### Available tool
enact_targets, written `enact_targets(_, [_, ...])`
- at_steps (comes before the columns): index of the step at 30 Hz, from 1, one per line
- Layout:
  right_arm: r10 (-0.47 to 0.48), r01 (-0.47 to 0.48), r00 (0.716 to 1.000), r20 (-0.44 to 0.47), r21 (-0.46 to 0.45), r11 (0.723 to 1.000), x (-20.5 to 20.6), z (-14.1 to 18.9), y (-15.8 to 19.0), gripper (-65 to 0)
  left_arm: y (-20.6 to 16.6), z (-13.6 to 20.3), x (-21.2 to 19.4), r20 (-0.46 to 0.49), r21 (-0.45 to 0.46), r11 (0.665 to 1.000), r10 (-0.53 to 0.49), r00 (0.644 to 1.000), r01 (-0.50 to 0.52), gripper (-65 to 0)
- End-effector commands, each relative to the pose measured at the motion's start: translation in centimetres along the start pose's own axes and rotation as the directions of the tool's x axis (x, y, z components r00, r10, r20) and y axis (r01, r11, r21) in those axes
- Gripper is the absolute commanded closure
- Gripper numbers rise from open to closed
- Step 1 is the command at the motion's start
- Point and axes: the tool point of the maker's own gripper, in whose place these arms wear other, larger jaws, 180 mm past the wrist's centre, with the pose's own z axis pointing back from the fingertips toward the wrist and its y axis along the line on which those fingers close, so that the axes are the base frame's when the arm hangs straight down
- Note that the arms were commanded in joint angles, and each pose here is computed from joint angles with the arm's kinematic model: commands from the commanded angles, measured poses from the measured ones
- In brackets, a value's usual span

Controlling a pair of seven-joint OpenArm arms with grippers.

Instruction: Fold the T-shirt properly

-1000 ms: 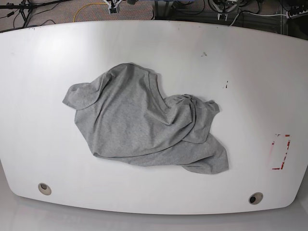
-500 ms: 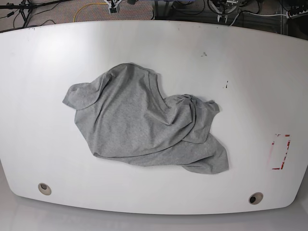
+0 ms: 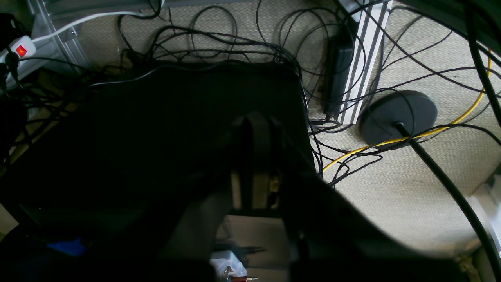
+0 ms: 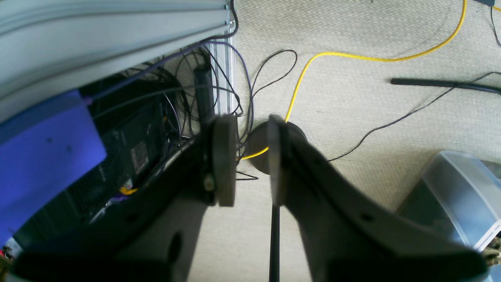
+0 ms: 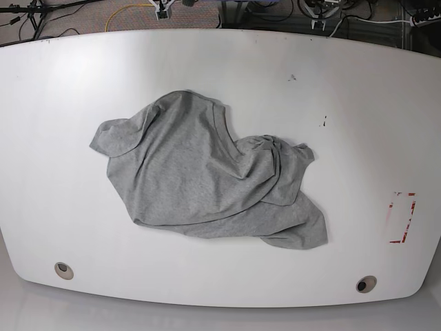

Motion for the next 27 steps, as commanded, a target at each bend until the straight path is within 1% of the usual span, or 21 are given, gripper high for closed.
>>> enact_targets(1, [0.001, -0.001, 1.0, -0.002, -0.004, 1.0, -0.56, 0.21, -0.23, -12.8, 0.41, 0.05, -0.31, 0.0, 0.011, 1.0, -0.002, 1.0, 0.002, -1.4])
enact_targets(12, [0.001, -0.001, 1.0, -0.002, -0.005, 1.0, -0.75, 0.31, -0.2, -12.7, 0.32, 0.1, -0.54, 0.001, 0.011, 1.0, -0.003, 1.0, 0.003, -1.2])
enact_targets(22, [0.004, -0.004, 1.0, -0.006, 0.0, 1.0, -0.76, 0.24, 0.05, -12.4, 0.47, 0.06, -0.18, -0.001, 0.016, 1.0, -0.001, 1.0, 0.001, -0.9])
enact_targets(27, [0.002, -0.002, 1.0, -0.004, 0.004, 1.0, -0.84, 0.27, 0.18, -12.5, 0.44, 0.04, 0.36, 0.012, 0.015, 1.0, -0.001, 1.0, 0.001, -0.7])
